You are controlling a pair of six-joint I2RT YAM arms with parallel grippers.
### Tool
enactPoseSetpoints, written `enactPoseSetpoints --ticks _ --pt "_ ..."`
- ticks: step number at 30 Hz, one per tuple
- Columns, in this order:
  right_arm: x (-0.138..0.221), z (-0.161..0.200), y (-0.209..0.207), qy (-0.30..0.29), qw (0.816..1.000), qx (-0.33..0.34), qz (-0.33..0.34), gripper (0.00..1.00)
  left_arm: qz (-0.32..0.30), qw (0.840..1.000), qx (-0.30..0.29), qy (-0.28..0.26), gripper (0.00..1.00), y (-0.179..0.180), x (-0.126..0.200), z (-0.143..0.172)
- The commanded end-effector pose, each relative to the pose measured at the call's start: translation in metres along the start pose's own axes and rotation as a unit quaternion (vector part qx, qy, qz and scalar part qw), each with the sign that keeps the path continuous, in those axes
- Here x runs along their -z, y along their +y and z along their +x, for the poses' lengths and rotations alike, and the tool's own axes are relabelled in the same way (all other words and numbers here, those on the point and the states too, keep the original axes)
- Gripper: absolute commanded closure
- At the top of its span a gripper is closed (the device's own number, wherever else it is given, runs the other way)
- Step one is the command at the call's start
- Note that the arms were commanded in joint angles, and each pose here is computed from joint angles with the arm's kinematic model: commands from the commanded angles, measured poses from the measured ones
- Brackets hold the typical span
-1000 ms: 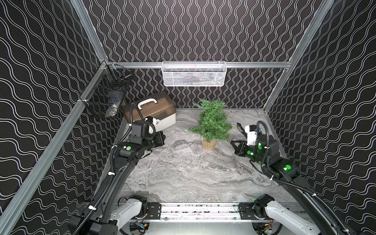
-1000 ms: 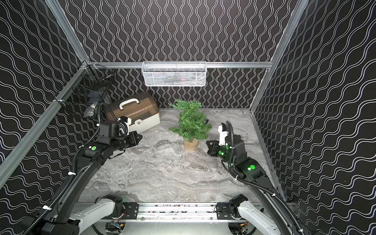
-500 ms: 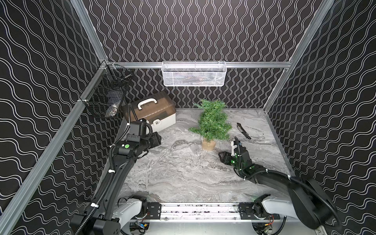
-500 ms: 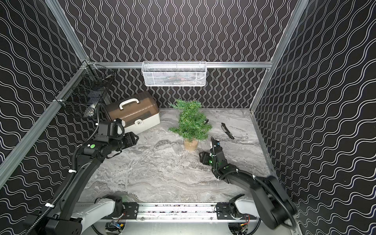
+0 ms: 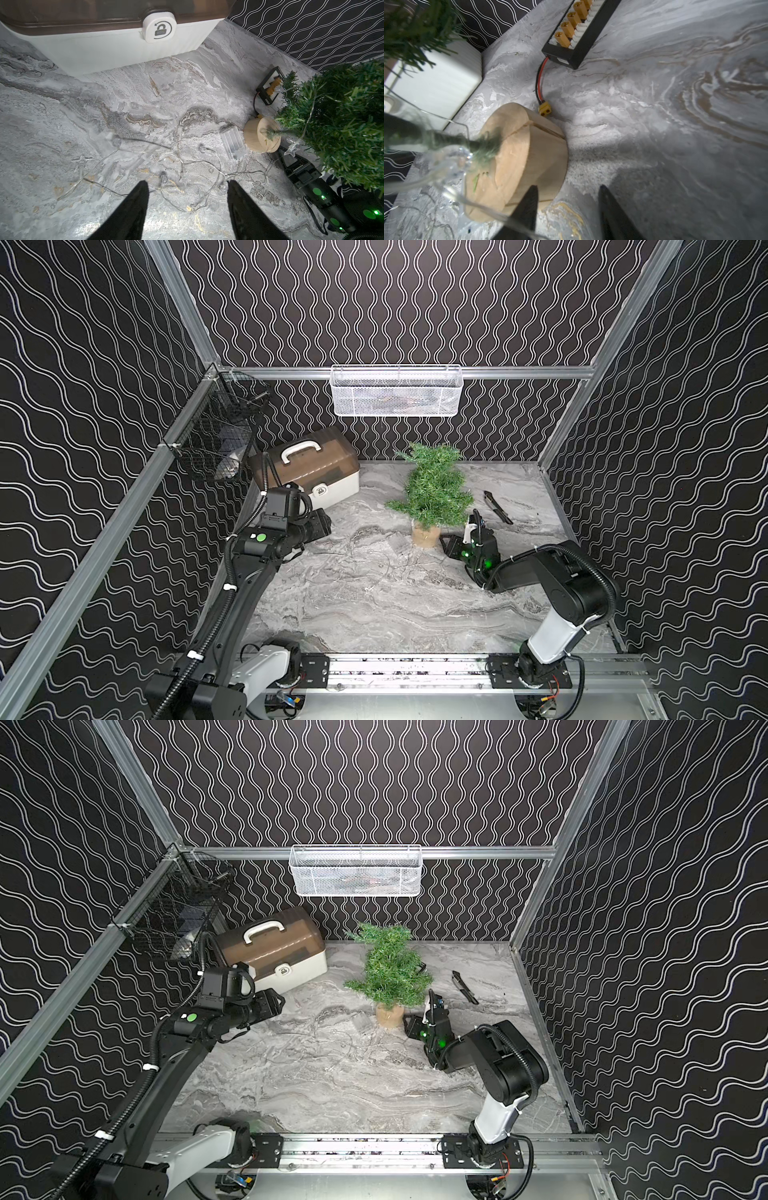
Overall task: Remove string lights from the small christmas tree
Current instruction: Remove the light string from the Christmas tree.
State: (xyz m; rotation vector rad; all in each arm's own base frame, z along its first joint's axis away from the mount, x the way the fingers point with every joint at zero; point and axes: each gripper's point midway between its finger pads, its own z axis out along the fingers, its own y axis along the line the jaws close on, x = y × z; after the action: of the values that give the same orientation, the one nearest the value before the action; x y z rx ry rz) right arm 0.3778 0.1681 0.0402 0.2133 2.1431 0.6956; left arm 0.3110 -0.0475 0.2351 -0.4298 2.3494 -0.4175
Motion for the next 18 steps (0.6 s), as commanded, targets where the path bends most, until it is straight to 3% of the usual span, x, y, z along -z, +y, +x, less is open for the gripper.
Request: enactPoseSetpoints --ticks 1,5,12,18 --pt "0.009 -0.019 0.013 -0.043 0.999 -0.010 -0.027 0.75 0.020 1.000 -0.002 -0.012 0.37 -0.008 -0.002 -0.008" --pt "0.041 -0.036 0.013 -0.070 0.997 -0.010 -0.001 1.00 0.025 1.000 0.000 -0.010 0.37 -0.010 -0.006 -0.008" --pt "0.105 -0.087 0.025 -0.104 0.992 0.038 0.068 1.00 0.038 0.999 0.006 -0.005 0.39 -0.013 -0.011 -0.005" --pt "0.127 -0.124 0.047 -0.114 0.988 0.073 0.072 1.00 0.043 0.999 0.005 -0.008 0.40 -0.015 -0.008 -0.007"
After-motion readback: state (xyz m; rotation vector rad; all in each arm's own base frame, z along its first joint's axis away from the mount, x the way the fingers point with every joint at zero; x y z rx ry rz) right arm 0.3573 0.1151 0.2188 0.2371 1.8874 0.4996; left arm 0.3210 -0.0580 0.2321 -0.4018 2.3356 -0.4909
